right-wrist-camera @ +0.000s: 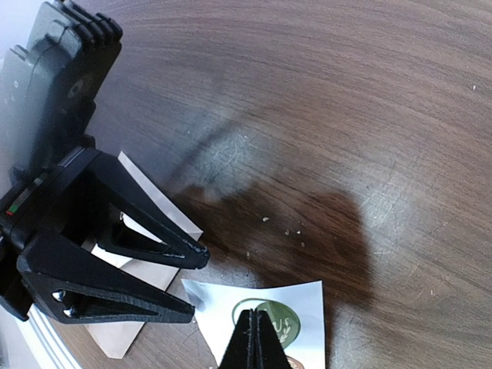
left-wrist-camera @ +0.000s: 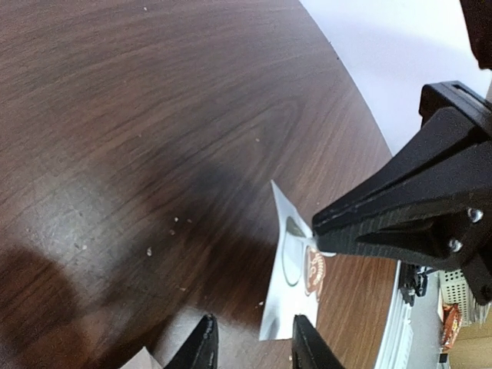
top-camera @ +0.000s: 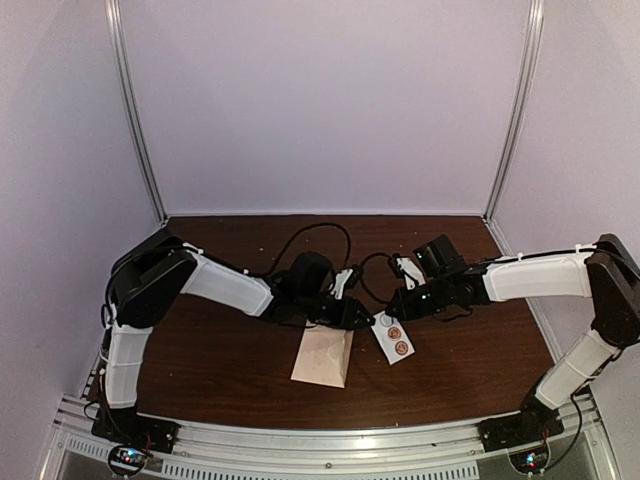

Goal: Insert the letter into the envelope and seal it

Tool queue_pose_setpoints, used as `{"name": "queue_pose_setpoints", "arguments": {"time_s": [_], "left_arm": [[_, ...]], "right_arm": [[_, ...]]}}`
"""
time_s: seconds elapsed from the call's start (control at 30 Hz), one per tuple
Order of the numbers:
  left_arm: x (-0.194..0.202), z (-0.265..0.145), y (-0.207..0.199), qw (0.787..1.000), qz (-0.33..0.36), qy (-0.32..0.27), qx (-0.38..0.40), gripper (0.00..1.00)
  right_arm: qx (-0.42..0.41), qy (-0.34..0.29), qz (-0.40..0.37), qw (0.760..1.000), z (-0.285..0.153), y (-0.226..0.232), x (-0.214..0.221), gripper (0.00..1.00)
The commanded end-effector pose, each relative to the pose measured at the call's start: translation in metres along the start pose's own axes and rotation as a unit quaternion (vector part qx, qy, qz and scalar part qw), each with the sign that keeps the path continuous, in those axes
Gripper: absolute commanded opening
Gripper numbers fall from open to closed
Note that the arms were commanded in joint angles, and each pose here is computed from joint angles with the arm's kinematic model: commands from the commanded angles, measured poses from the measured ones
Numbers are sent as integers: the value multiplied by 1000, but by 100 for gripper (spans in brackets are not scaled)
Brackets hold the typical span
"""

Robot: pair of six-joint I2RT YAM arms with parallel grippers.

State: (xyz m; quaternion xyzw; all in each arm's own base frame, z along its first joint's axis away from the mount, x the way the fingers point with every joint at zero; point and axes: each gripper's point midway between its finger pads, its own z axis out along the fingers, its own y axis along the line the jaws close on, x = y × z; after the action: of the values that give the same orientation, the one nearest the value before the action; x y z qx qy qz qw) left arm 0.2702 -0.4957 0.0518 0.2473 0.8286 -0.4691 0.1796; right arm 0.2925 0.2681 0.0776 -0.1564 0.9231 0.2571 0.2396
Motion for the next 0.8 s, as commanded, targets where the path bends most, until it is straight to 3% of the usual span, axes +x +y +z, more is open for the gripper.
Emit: {"name": "queue_pose_setpoints", "arguments": {"time_s": [0.0,0.57,0.77], "left_arm": [[-15,5,-18,999,16,-20,35,30],[-13,9,-21,999,8,-17,47,1],[-13,9,-19,999,5,-17,43,0]], "right_arm": [[-11,-14,-6,1000,-3,8,-5,0],[-3,-19,-6,1000,-4,6,-7,0],[11,-25,-5,1000,-8,2,-9,0]]}}
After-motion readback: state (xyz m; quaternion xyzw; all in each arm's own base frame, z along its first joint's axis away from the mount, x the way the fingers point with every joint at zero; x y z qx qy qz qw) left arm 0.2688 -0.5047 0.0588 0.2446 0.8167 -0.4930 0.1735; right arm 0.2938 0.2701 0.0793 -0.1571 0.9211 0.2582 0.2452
